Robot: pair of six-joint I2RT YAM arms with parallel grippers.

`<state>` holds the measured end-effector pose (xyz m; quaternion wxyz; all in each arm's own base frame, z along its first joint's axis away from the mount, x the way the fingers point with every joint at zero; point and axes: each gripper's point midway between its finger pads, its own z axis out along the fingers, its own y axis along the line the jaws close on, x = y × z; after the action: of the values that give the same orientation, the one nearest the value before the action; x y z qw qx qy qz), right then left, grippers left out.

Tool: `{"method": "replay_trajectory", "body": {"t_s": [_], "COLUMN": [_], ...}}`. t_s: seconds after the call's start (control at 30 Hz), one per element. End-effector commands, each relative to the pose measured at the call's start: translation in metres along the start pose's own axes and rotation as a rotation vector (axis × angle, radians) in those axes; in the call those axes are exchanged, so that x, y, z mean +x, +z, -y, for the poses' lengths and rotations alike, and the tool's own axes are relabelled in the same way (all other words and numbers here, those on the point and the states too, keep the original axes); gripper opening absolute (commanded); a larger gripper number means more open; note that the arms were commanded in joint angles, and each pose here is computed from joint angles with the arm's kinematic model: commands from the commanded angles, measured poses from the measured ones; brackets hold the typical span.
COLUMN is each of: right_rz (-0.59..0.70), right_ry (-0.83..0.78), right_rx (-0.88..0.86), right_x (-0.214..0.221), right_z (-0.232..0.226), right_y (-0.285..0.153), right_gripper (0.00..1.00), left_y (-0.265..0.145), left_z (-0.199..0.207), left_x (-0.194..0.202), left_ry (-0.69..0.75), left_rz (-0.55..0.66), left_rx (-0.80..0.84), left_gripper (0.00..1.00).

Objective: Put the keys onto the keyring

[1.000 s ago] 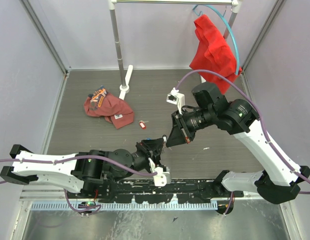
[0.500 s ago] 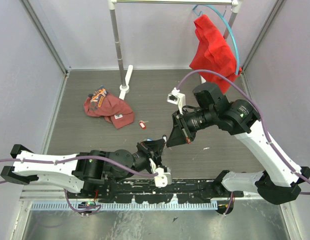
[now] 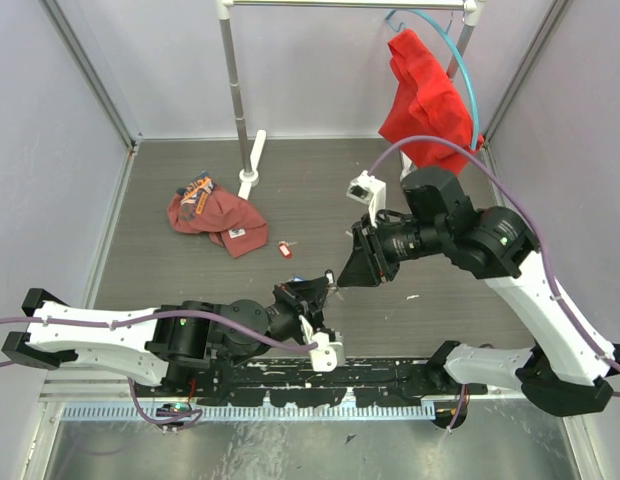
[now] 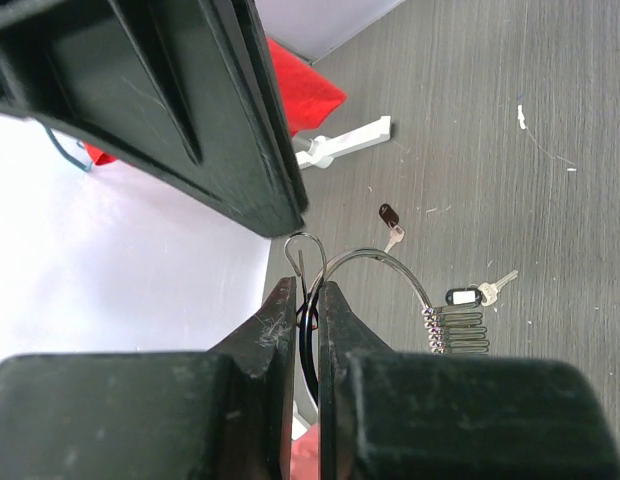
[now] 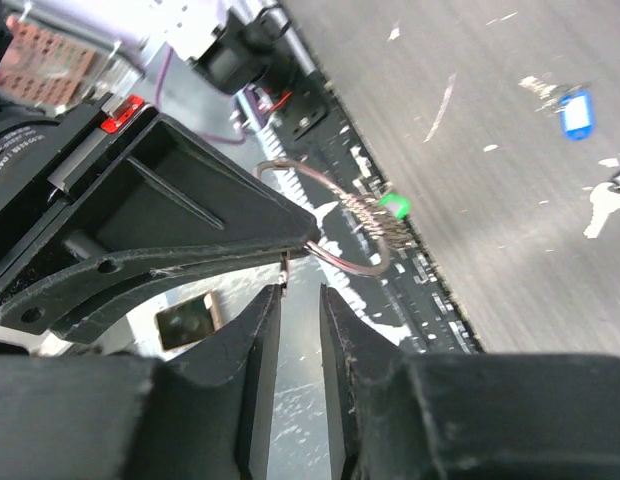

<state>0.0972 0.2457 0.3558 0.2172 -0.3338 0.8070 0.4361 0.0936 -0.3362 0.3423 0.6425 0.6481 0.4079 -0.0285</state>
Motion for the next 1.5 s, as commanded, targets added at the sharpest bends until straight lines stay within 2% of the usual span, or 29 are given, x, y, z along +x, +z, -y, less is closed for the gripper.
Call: {"method": "replay_trajectory", "body": {"t_s": [0.0,0.07,0.2,0.47,0.67,0.87,1.17,1.33,1.4,1.47], "right_rz": [0.235,0.318,0.427,0.501,0.474,0.266,0.154,0.036,0.039,0.105], "right_ry": [-0.09,-0.086,-0.076,-0.042,0.03,0.147,0.235,0.244,0.254,0.29], "right_rx": [0.139,0.236,0.3,0.357,0.441,0.56,0.686,0.649,0.678,0.738], "right_x": [-0.036,-0.044,-0.049,-0.041,-0.027,0.0,0.011,0.032,0.033,0.024], "right_z": [0.001,0.012,0.019,0.03,0.056,0.105,0.184,0.213,0.23,0.249], "right_y": [-0.036,-0.05,-0.066,-0.077,-0.067,-0.019,0.031,0.065,0.073,0.075], "right_gripper": [0.3,0.31,0.34,0.36,0.36,0.36,0.38,0.38,0.39,0.4], "left_y": [-0.008,-0.01,-0.012,-0.01,-0.005,-0.007,-0.016,-0.023,-0.024,-0.025], "left_z": [-0.018,-0.021,-0.025,-0.021,-0.017,-0.022,-0.025,-0.028,-0.027,-0.026], "left_x": [-0.004,-0.003,-0.003,-0.004,0.008,0.02,0.044,0.051,0.054,0.057], "left_ry": [-0.059,-0.071,-0.083,-0.066,-0.014,-0.033,-0.121,-0.141,-0.148,-0.15], "left_rz": [0.008,0.005,0.003,-0.003,-0.067,-0.118,-0.175,-0.185,-0.188,-0.192], "left_rx": [-0.062,-0.074,-0.085,-0.053,-0.079,-0.125,-0.16,-0.175,-0.178,-0.18], "left_gripper": [0.0,0.0,0.0,0.0,0.0,0.0,0.0,0.0,0.0,0.0]}}
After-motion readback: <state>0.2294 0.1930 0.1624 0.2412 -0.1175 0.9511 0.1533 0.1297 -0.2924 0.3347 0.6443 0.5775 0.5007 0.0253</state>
